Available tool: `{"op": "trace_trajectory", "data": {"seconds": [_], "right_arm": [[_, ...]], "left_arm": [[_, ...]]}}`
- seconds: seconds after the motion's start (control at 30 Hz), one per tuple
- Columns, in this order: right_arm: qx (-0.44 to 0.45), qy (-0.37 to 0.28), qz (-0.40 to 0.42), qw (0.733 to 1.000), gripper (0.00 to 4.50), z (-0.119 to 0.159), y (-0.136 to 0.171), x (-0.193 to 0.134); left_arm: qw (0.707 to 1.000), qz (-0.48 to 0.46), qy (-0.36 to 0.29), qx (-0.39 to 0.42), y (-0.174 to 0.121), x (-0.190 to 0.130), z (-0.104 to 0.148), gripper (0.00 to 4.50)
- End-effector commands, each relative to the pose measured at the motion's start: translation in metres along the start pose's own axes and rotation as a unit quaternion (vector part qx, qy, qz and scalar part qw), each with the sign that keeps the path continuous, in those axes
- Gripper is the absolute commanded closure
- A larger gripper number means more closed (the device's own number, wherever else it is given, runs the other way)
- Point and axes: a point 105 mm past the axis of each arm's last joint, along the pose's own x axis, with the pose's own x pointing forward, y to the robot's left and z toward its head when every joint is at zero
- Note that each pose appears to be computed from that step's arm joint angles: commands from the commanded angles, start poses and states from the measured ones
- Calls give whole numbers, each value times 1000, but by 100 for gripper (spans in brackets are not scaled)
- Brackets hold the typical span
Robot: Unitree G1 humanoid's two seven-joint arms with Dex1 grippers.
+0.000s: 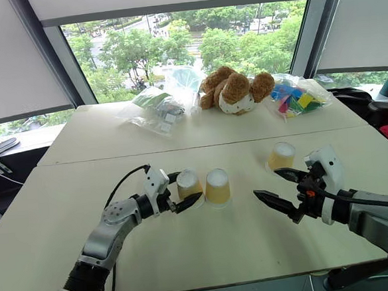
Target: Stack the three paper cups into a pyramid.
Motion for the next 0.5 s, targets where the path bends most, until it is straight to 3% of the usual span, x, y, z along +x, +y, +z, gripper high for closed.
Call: {"op": "trace_trajectory", "data": {"seconds": [0.03, 0.17, 0.37, 0.5], "right_arm": [[-13, -18, -5, 1000, 0, 7, -1, -3], [6, -33, -31, 999, 0, 4, -15, -8], [-4, -65, -126, 990, 0, -4, -52, -9], [2, -67, -121, 990, 0, -12, -55, 0]], "left_arm": [[999, 25, -17, 18, 10, -15, 13, 9], [997, 64, -10, 29, 22, -38, 19, 9], [998, 66, -2, 5, 9, -80, 37, 9], [998, 59, 1, -4, 2, -79, 39, 9]]}}
